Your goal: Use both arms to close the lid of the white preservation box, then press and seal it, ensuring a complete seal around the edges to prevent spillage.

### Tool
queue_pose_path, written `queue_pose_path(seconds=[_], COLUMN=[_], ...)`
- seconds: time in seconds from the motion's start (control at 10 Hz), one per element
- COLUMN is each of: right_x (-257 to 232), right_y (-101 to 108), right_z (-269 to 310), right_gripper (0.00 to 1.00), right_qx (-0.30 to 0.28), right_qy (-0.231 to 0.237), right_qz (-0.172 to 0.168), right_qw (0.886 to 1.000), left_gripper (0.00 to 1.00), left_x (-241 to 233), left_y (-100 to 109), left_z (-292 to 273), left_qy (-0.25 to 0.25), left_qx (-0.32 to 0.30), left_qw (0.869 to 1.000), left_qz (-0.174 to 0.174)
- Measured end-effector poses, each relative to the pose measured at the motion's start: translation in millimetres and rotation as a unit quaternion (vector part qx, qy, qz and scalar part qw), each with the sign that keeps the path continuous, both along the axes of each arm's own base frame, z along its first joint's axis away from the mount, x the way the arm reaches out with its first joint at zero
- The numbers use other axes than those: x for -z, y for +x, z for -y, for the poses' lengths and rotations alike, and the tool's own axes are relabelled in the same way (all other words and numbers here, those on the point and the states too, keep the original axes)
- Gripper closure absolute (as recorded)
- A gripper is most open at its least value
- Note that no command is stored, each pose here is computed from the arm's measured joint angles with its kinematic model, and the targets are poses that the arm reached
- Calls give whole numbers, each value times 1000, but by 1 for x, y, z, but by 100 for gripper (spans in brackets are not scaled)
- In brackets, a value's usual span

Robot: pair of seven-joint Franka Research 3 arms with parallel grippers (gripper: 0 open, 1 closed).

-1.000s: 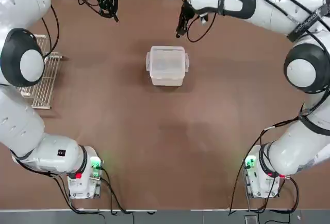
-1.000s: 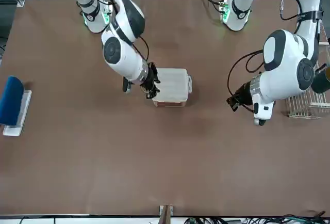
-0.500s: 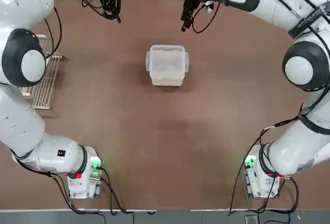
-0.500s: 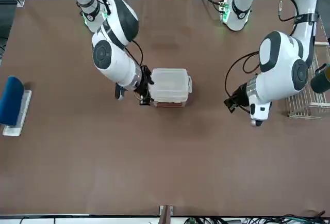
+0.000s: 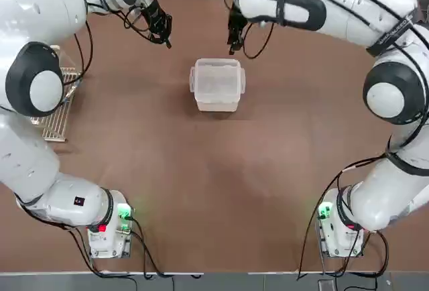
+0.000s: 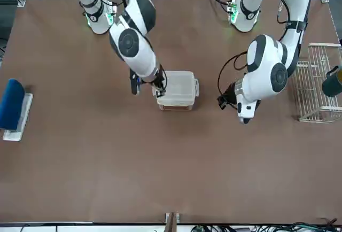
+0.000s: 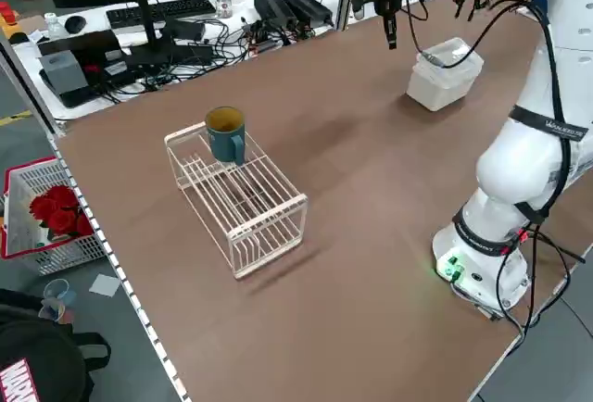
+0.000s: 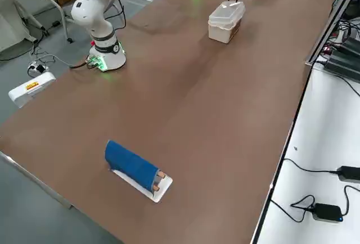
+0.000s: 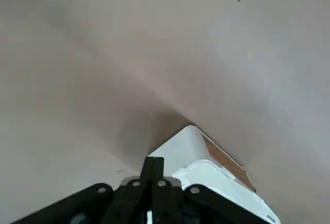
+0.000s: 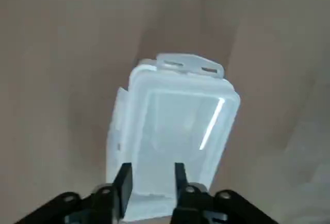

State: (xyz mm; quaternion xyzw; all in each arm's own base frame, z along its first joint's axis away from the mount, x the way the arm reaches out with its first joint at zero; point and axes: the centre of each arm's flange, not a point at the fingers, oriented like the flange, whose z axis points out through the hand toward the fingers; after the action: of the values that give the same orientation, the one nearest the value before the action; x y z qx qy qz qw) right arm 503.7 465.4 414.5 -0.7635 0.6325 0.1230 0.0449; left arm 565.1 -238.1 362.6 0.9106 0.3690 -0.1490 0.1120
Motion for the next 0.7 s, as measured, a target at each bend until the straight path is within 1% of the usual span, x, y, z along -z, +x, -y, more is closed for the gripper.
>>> queue_pose_path(seconds=[0.1, 0.2, 0.3, 0.5, 0.6, 0.7], right_x=[8, 20, 37, 72, 81, 82], right_y=[-13, -20, -20, -11, -9, -8], right_z=[-14, -22, -25, -25, -25, -25], right_gripper=[83, 98, 99, 99, 99, 99], right_qx=[-2, 0, 2, 14, 17, 18], right_qy=[-3, -4, -9, -21, -21, -21], right_qz=[6, 13, 19, 29, 30, 31], right_qw=[1000, 1000, 1000, 999, 999, 999], left_gripper=[99, 99, 99, 99, 99, 99], left_x=[7, 14, 27, 51, 52, 50], left_y=[-3, -9, -21, -50, -58, -61], left_z=[1, 5, 16, 29, 29, 28], left_qy=[0, 0, -4, -9, -14, -18], left_qx=[-2, -1, -8, -32, -40, -47], left_qw=[1000, 1000, 1000, 999, 999, 999], left_qz=[2, 5, 10, 0, -6, -9])
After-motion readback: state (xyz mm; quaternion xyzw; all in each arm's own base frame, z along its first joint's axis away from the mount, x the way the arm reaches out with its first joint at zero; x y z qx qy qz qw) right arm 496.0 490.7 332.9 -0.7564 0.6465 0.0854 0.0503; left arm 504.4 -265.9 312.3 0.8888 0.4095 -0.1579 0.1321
